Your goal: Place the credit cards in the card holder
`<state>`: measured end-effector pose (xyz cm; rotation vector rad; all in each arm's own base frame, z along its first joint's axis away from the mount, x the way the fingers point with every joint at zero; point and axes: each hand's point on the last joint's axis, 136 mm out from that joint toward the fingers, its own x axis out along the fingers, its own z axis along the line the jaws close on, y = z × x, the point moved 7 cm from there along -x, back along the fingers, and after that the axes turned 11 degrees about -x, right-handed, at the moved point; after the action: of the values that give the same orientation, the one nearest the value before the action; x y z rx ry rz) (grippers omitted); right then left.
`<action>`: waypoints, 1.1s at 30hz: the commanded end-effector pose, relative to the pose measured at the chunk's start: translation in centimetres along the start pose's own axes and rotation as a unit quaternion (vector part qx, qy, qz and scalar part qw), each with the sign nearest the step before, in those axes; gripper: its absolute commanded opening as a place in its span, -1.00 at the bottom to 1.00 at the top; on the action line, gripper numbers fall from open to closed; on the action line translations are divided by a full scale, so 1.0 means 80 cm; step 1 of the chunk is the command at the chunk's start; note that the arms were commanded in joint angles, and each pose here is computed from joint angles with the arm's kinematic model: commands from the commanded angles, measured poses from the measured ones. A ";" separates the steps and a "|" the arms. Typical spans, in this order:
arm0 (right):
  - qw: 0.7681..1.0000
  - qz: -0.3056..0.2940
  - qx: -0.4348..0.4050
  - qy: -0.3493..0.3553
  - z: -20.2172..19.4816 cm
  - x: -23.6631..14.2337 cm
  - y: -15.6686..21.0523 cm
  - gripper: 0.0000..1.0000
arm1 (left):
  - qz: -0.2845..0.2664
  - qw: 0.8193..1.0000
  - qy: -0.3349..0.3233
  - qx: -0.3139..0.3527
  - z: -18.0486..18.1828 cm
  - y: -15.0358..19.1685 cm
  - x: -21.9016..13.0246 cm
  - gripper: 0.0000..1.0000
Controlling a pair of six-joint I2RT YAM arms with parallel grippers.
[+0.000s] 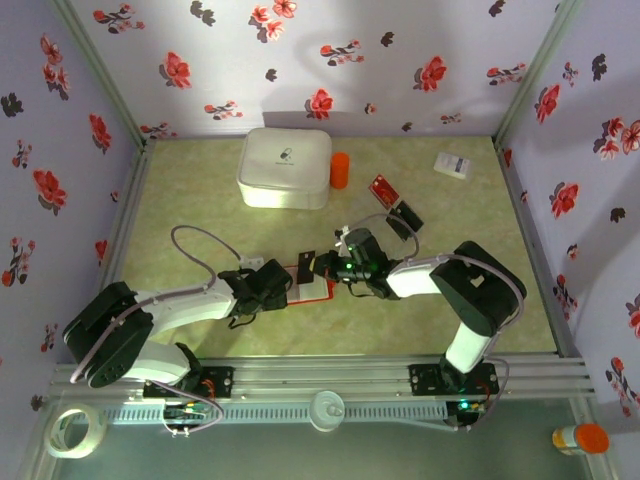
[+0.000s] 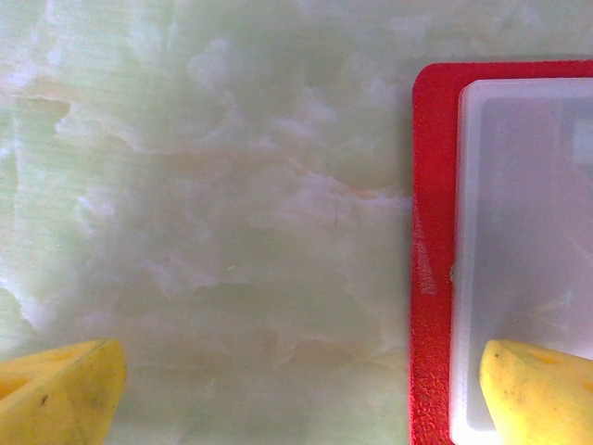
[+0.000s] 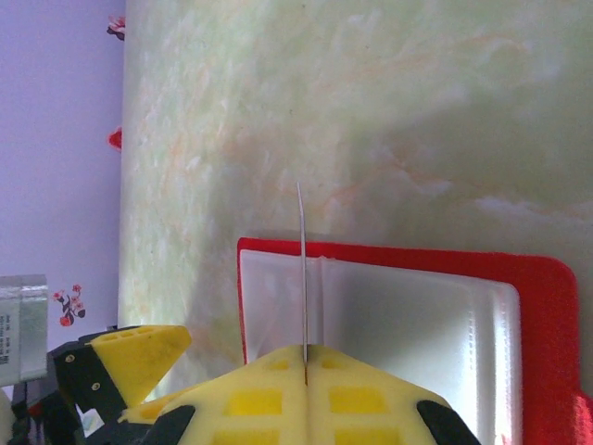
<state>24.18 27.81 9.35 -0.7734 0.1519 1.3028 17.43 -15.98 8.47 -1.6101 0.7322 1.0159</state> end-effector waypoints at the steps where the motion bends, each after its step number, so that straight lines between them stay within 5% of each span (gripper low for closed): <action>1: 1.000 0.002 0.010 0.009 -0.009 0.005 0.008 -1.00 | 0.015 0.997 -0.064 0.030 0.032 0.016 0.007 0.96; 33: 0.999 0.019 0.023 -0.031 -0.010 0.015 0.025 -1.00 | 0.014 0.998 -0.058 0.027 0.031 0.017 0.006 0.96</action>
<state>23.88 28.15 8.06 -0.7169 0.1368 1.3089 17.31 -15.96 8.41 -1.6093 0.7270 1.0103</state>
